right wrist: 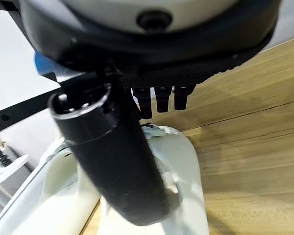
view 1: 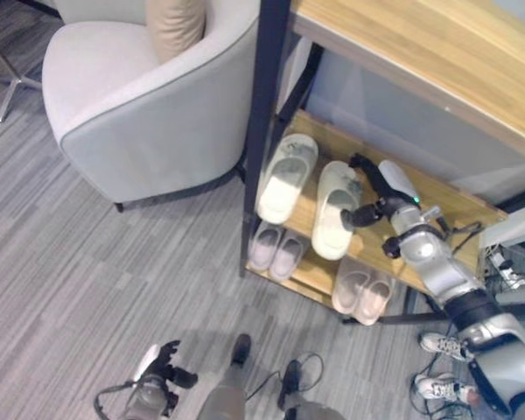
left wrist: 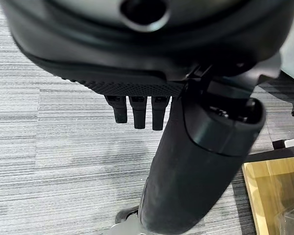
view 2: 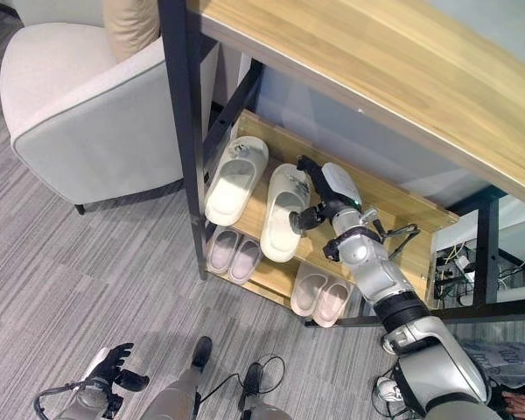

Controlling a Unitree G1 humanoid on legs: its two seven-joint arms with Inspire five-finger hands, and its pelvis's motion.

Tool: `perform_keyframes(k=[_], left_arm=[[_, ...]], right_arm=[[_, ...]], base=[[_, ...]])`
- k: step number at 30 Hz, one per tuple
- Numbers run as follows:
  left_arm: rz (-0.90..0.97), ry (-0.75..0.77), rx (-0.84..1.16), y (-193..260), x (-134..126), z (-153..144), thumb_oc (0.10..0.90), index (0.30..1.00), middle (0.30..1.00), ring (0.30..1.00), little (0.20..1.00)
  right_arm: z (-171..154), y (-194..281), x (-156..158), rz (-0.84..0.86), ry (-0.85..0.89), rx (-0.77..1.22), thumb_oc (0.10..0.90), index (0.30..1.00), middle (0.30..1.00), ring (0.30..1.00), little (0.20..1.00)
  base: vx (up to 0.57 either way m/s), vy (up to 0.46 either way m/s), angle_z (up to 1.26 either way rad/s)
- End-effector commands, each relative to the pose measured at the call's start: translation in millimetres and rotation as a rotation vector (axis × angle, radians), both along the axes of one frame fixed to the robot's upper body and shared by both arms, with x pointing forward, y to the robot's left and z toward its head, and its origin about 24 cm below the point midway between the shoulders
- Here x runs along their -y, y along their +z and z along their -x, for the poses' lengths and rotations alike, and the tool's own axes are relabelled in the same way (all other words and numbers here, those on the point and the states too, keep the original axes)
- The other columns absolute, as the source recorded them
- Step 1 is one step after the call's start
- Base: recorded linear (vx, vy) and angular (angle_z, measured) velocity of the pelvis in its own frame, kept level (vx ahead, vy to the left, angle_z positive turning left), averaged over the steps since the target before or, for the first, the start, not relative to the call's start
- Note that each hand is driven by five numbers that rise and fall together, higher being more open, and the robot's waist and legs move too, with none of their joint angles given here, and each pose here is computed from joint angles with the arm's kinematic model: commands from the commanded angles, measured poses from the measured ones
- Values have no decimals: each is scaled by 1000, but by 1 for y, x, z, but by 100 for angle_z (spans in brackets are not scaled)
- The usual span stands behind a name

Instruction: Arrange the slippers neatly on the shoe rack.

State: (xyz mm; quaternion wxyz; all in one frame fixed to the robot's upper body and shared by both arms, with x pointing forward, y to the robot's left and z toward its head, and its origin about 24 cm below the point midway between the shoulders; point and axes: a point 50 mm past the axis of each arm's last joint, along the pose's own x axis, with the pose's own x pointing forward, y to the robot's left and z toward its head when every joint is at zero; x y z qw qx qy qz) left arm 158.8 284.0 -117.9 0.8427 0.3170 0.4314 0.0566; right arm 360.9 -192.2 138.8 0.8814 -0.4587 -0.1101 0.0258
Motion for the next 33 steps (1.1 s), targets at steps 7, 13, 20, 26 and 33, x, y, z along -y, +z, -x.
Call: perform_keyframes(k=[7, 13, 20, 26, 33], left_arm=[[-23, -16, -71, -7, -4, 15, 800, 900, 900, 900, 900], [-6, -15, -90, -11, 1, 20, 800, 900, 900, 900, 900], [-57, -81, -60, -5, 0, 9, 800, 900, 900, 900, 900], [-76, -112, -58, -4, 1, 9, 800, 900, 900, 900, 900], [-67, -102, -71, -8, 4, 14, 800, 900, 900, 900, 900]], right_arm=[[12, 35, 8, 6, 41, 180, 800, 900, 900, 900, 900], [25, 26, 11, -25, 42, 188, 800, 900, 900, 900, 900], [36, 25, 14, -66, 40, 241, 800, 900, 900, 900, 900], [43, 25, 17, -107, 31, 278, 800, 900, 900, 900, 900], [51, 21, 20, -138, 35, 280, 800, 900, 900, 900, 900]], base=[[6, 1, -4], [1, 0, -1], [0, 0, 0], [0, 0, 0], [6, -4, -8]])
